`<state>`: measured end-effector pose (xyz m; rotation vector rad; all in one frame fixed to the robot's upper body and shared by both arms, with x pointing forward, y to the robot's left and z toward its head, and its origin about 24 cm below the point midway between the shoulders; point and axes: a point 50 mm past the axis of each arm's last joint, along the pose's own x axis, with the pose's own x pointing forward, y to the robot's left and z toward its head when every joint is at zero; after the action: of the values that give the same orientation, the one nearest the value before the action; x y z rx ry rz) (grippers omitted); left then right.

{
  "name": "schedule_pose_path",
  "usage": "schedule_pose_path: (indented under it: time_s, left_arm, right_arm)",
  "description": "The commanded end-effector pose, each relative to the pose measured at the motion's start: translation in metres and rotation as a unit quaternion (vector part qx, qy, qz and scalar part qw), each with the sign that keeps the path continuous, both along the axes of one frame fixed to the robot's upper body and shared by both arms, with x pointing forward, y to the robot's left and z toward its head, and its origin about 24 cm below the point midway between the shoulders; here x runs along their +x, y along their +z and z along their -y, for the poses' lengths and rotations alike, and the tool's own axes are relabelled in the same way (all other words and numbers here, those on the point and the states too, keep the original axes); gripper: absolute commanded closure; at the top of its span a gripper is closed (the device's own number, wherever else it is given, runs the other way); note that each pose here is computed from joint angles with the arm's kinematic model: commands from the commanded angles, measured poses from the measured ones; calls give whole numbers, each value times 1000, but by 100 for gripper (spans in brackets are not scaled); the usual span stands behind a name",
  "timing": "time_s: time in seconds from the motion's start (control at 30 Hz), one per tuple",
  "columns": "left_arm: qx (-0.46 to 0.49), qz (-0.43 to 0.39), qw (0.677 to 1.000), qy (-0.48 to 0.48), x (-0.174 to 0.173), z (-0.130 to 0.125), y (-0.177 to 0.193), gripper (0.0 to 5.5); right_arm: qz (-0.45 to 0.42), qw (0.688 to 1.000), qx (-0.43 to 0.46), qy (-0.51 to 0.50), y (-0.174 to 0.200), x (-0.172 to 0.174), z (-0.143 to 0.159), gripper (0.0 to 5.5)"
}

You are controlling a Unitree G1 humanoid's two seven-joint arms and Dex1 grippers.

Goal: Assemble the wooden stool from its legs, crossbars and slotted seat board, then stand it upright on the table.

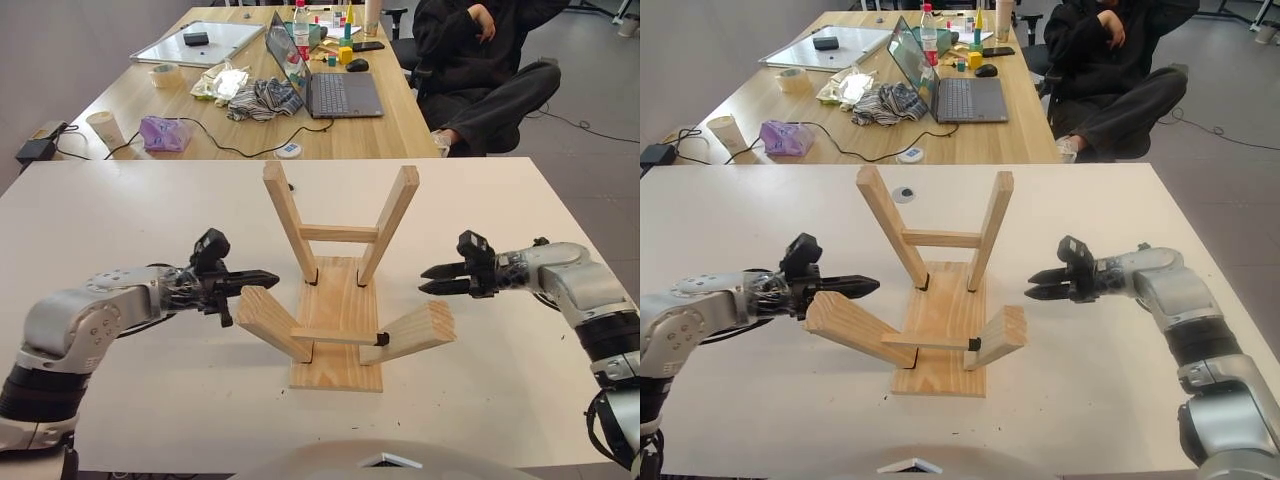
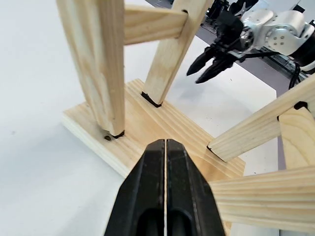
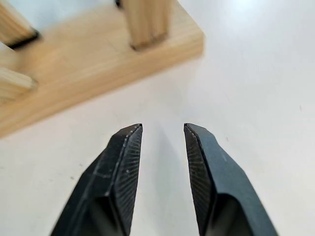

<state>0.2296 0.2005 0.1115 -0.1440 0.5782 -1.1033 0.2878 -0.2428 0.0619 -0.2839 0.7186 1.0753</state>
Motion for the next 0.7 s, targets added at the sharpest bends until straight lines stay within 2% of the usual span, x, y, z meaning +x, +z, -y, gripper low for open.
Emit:
schedule_pose_path:
  time_s: [0.03,0.13,0.23,0.3,0.37,0.43,0.57,0.63,0.7]
  left_arm:
    - [23,-1,999,-41,12,21,-26,550]
    - [62,-10,997,-49,25,24,-53,550]
    - [135,-14,988,-68,39,16,-73,550]
    - [168,-6,983,-75,54,11,-78,550]
    - [178,13,980,-83,74,16,-74,550]
    - [186,47,976,-104,95,34,-69,550]
    - [254,174,942,-132,126,66,-59,550]
    - [255,226,933,-115,137,65,-44,550]
    - [213,269,938,-49,149,52,-18,550]
  right_arm:
    - [65,997,-46,-15,-10,26,-19,450]
    - [93,994,-55,-10,-15,34,-31,504]
    - [116,992,-46,2,-12,38,-42,548]
    - [133,990,-38,9,-8,40,-49,548]
    - [149,989,-22,6,-3,45,-58,548]
    - [164,986,-20,-7,-4,49,-62,548]
    - [199,978,-60,-27,-8,55,-56,548]
    - [242,964,-91,-65,-1,67,-49,548]
    - [291,940,-127,-122,7,79,-36,548]
